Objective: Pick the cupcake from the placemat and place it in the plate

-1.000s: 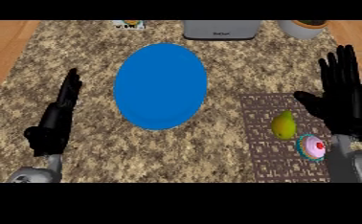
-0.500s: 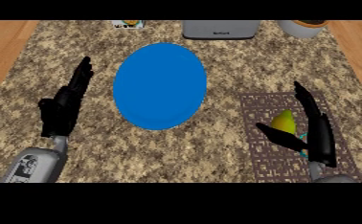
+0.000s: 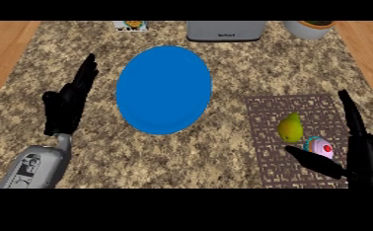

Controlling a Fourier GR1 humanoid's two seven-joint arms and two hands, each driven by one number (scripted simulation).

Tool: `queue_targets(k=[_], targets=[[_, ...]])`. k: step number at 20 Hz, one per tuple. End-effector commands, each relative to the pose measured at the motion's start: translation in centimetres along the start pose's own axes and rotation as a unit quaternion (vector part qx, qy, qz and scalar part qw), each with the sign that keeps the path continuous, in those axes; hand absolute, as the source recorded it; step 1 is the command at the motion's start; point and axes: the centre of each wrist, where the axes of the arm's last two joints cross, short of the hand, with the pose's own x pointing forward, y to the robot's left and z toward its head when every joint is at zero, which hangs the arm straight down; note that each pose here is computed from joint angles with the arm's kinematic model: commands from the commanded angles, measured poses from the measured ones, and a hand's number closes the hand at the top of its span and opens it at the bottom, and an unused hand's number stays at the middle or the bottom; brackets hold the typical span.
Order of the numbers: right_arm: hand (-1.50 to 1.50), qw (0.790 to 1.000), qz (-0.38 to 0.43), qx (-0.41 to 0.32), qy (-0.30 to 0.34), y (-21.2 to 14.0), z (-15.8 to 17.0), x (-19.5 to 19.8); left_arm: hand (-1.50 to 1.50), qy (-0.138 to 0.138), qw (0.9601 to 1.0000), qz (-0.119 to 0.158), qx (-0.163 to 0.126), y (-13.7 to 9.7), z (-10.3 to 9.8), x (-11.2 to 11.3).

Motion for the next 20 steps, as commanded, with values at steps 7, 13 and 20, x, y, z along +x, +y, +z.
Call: queue_targets(k=[7,13,20], targets=[[-1.5,0.965,0.17,0.147,0.135,-6.4,0.0,4.7,0.0,0.007,1.0,0.002,-0.004,0.8,-0.8,0.4],[-1.5,0.943,0.198,0.181,0.196,-8.6,-2.1,4.7,0.0,0.0,0.9999,0.005,-0.016,0.0,0.1,-1.1],[-1.5,0.938,0.186,0.202,0.211,-6.4,-3.1,4.9,0.0,-0.003,1.0,-0.006,-0.005,1.2,-2.6,0.5]])
